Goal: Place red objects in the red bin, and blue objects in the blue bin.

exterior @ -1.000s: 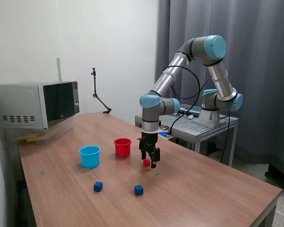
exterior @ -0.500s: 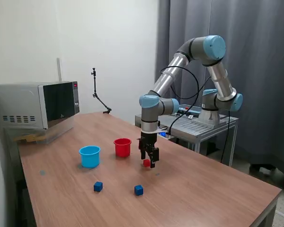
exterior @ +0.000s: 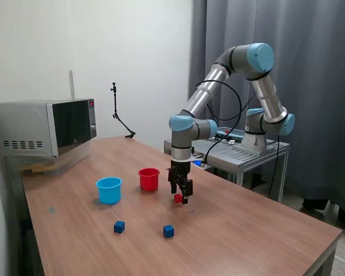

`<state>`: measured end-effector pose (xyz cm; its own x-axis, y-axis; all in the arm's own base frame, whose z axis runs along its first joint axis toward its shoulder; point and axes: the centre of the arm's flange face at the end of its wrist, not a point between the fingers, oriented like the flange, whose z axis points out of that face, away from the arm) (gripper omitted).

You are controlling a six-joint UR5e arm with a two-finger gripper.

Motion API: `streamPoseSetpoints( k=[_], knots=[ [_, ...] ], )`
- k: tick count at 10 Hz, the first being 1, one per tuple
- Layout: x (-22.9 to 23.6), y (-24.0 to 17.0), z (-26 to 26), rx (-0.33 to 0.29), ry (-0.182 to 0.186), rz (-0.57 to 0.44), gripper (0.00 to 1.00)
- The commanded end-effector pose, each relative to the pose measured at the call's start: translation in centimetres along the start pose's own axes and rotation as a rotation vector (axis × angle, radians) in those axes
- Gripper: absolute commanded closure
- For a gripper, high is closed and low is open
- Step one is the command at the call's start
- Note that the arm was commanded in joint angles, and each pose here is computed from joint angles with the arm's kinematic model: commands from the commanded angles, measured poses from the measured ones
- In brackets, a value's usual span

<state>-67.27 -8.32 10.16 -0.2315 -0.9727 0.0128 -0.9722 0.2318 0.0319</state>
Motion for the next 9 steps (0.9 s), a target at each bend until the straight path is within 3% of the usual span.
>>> streamPoseSetpoints(
  k=[1, 7, 9],
  knots=[
    [0.1, 0.0, 0.0, 0.0, 0.0, -0.001, 1.0],
    [0.2, -0.1, 0.0, 0.0, -0.001, -0.002, 1.0],
    [0.2, 0.8, -1.7, -0.035, -0.002, -0.003, 1.0]
  ],
)
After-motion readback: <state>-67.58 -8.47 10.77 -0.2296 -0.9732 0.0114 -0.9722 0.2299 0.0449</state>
